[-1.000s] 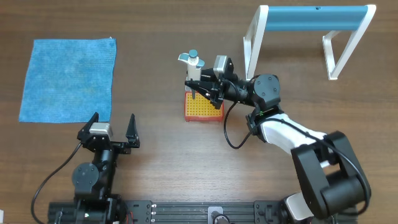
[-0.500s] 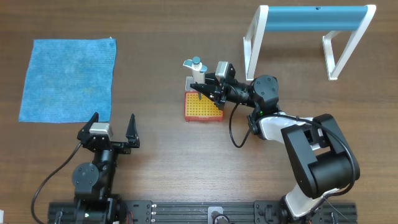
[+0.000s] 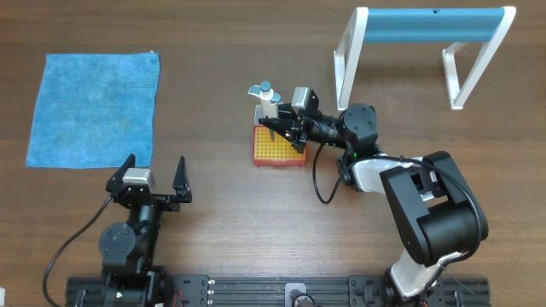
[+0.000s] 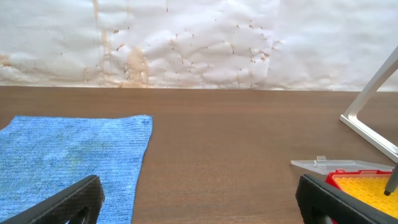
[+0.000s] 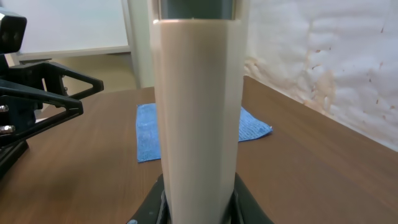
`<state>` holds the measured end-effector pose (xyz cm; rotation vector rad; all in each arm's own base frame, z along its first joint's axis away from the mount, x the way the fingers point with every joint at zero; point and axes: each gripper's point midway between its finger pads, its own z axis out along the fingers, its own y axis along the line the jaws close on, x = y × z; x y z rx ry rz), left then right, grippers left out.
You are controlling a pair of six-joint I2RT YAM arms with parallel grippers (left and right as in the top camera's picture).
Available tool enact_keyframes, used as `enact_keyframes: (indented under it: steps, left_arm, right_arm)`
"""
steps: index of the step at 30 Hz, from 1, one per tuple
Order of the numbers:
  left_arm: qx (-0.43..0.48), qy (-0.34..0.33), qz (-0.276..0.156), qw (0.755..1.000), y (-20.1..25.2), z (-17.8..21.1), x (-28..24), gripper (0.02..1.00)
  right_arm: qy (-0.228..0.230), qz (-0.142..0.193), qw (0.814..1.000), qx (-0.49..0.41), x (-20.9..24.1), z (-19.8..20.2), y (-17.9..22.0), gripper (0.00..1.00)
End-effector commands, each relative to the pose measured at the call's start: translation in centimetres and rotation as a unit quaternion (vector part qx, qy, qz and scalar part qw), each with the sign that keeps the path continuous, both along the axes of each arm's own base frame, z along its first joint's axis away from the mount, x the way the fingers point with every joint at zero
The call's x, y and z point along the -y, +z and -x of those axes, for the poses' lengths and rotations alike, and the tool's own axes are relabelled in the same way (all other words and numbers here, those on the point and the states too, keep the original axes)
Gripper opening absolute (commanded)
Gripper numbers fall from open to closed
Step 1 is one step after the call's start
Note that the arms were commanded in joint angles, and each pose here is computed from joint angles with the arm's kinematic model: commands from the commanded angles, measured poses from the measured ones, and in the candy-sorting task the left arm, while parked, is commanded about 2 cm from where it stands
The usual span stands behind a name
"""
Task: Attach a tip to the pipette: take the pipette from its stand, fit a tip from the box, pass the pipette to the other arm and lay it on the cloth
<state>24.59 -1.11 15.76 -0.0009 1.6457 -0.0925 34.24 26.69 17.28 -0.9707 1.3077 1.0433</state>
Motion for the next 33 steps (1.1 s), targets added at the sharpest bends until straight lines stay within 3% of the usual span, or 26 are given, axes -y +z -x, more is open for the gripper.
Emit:
enact_keyframes:
  steps: [1,26,33]
  left_arm:
    - [0.0,-0.009,-0.004,1.0,-0.1,0.0,0.3,0.998]
    - [0.0,-0.009,-0.004,1.0,-0.1,0.0,0.3,0.996]
    - [0.0,-0.009,-0.004,1.0,-0.1,0.0,0.3,0.996]
  right_arm:
    - [0.006,0.004,1.0,0.002,-0.2,0.2,-0.6,0.075]
    - [0.006,0.013,1.0,-0.009,-0.2,0.1,-2.1,0.073]
    - [0.007,-0.013,0.999,0.05,0.0,0.9,3.0,0.077]
